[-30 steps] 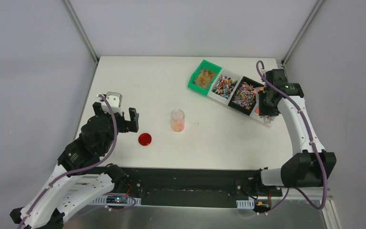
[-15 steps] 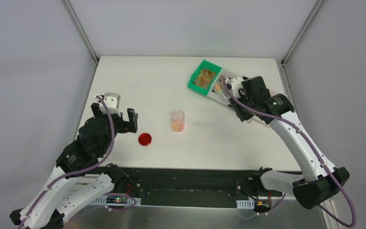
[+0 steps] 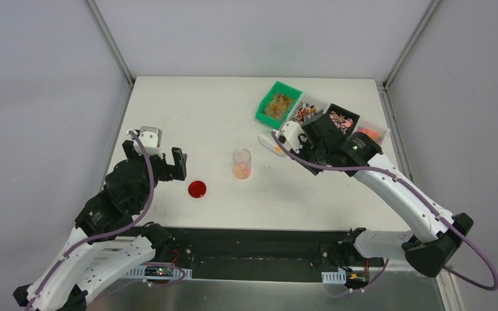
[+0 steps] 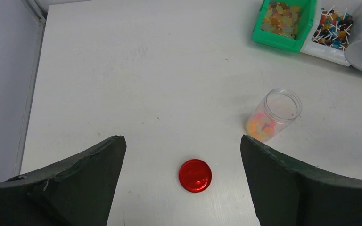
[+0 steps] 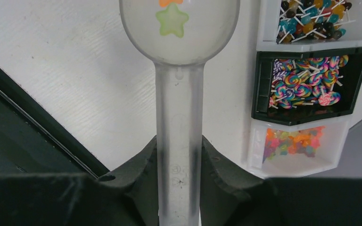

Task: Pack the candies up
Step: Place the fake candies in the packing bottle.

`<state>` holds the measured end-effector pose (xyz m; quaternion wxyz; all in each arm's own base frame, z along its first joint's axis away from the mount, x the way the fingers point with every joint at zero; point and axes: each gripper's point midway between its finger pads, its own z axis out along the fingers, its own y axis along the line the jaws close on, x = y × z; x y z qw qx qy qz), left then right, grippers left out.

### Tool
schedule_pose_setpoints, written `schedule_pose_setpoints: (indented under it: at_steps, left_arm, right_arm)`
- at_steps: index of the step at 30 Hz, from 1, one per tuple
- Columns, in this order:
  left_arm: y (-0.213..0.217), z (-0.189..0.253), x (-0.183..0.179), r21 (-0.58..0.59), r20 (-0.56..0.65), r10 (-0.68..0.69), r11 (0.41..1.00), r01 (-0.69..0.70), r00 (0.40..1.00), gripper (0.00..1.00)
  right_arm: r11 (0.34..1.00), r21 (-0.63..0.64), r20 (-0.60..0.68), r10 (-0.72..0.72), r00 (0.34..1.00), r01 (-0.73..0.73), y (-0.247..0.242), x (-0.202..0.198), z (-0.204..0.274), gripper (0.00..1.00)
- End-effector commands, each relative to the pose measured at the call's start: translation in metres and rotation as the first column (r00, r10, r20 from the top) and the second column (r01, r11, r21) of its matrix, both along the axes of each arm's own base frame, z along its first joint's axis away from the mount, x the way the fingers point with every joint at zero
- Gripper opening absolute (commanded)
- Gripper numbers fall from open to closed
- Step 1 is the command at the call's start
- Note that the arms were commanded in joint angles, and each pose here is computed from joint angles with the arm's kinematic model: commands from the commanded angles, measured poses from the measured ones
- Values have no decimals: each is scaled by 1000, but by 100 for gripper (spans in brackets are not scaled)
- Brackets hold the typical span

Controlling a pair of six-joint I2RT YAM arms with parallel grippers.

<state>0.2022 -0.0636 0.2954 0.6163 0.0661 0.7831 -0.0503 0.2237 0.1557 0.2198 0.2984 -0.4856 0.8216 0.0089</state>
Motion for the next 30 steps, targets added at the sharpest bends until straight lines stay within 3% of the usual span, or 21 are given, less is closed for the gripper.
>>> schedule_pose_setpoints:
  at_steps: [1,10,30]
  left_arm:
    - [1,8,4,-27,31,25,999,-24,999,97]
    - [5,9,3,-29,39,40,999,-39,998,98]
    - [11,14,-1,-53,61,59,997,-55,996,98]
  right_arm:
    - [990,-113,76,99,992,-90,7,5,16,0]
    - [908,-373,65,230,971,-190,25,10,12,0]
    - [720,-650,95,394,914,-243,58,28,28,0]
